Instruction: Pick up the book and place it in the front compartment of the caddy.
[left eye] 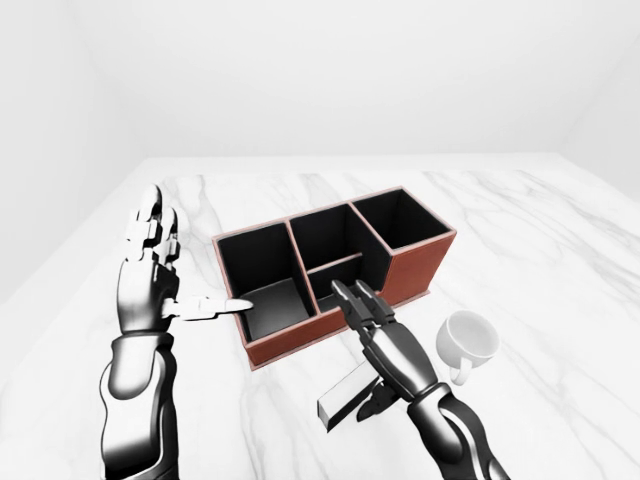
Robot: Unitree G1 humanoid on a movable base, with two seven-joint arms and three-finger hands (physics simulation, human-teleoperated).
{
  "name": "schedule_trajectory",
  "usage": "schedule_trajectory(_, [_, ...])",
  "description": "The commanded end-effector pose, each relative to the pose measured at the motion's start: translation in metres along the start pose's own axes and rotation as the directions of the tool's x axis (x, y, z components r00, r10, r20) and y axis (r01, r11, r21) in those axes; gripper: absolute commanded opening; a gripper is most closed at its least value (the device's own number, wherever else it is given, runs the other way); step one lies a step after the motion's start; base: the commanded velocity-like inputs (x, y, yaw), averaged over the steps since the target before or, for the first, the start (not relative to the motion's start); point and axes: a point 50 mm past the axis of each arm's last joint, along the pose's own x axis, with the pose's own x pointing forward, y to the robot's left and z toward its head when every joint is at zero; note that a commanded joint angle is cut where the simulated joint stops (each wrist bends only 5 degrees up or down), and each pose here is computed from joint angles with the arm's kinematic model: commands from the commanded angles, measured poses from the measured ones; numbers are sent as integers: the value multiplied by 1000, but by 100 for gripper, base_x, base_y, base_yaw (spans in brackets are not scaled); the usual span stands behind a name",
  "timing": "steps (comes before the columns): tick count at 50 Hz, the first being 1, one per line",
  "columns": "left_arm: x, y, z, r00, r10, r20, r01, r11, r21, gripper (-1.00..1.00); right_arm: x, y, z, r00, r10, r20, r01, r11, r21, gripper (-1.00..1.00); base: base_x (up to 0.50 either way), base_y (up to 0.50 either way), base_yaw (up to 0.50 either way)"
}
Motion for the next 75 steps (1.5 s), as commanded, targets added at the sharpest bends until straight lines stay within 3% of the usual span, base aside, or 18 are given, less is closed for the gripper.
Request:
schedule_trajectory(1, [1, 5, 3, 1000, 5, 12, -5, 1000, 11, 98, 3, 0, 3, 1000, -1, 13, 1, 1000, -1, 100, 0, 0, 0])
schedule_trajectory(43, [3, 13, 6, 999, 23, 27, -24, 1000, 17, 98, 1, 28, 7, 999, 47, 27, -46, 998, -35, 100, 0, 0, 0])
schedule_trajectory(75, [4, 12, 5, 1000, 22, 23, -22, 1000, 18, 98, 8, 45, -12, 997, 63, -45, -66, 996, -67, 100, 0, 0, 0])
